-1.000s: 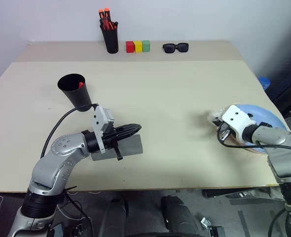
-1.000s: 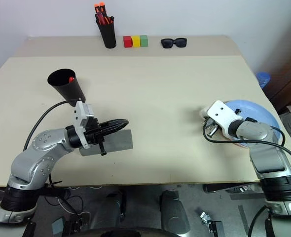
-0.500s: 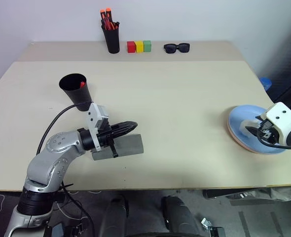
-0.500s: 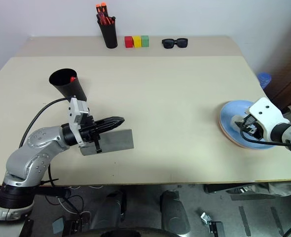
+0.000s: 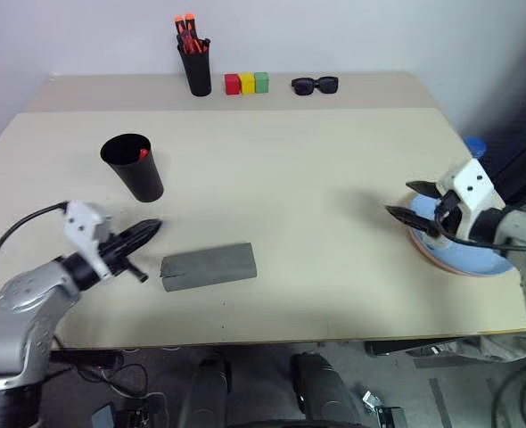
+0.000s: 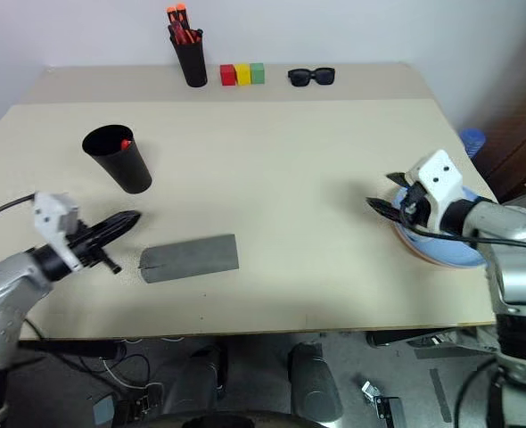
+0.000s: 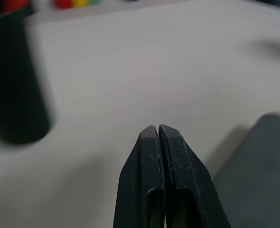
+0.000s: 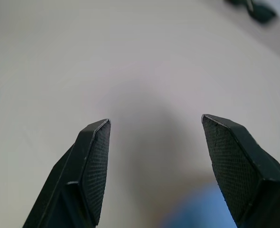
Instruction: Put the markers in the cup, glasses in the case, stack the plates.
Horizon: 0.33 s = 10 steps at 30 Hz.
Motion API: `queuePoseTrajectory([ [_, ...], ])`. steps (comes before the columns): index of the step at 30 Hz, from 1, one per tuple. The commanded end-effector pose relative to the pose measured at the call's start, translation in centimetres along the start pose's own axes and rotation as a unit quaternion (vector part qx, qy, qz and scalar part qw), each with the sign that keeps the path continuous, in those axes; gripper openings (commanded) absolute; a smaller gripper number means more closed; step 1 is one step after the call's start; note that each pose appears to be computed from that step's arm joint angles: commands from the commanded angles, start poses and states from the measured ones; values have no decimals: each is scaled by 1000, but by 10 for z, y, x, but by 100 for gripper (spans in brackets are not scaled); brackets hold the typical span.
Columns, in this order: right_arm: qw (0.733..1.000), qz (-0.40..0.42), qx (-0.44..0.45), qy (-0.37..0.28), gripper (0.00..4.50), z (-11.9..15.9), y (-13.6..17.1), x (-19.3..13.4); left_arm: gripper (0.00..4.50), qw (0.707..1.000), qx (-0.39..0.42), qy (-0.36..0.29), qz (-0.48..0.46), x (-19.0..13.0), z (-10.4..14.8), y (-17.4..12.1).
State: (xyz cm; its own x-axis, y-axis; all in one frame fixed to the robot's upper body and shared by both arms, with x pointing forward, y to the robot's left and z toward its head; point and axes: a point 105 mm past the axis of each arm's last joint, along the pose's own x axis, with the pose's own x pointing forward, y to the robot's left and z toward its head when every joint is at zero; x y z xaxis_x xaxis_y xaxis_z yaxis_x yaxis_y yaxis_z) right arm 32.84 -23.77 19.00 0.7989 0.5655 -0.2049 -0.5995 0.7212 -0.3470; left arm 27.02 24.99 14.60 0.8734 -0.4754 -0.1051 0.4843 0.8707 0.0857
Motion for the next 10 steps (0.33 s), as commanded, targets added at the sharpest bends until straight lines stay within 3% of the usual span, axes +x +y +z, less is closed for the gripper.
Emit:
queuePoseTrajectory([
  [1, 999, 19, 19, -38, 310, 11, -2, 6, 0, 998, 29, -15, 54, -23, 10, 14],
  [10, 997, 57, 30, -35, 310, -2, 7, 29, 0, 996, 32, 3, 89, -37, -2, 11],
])
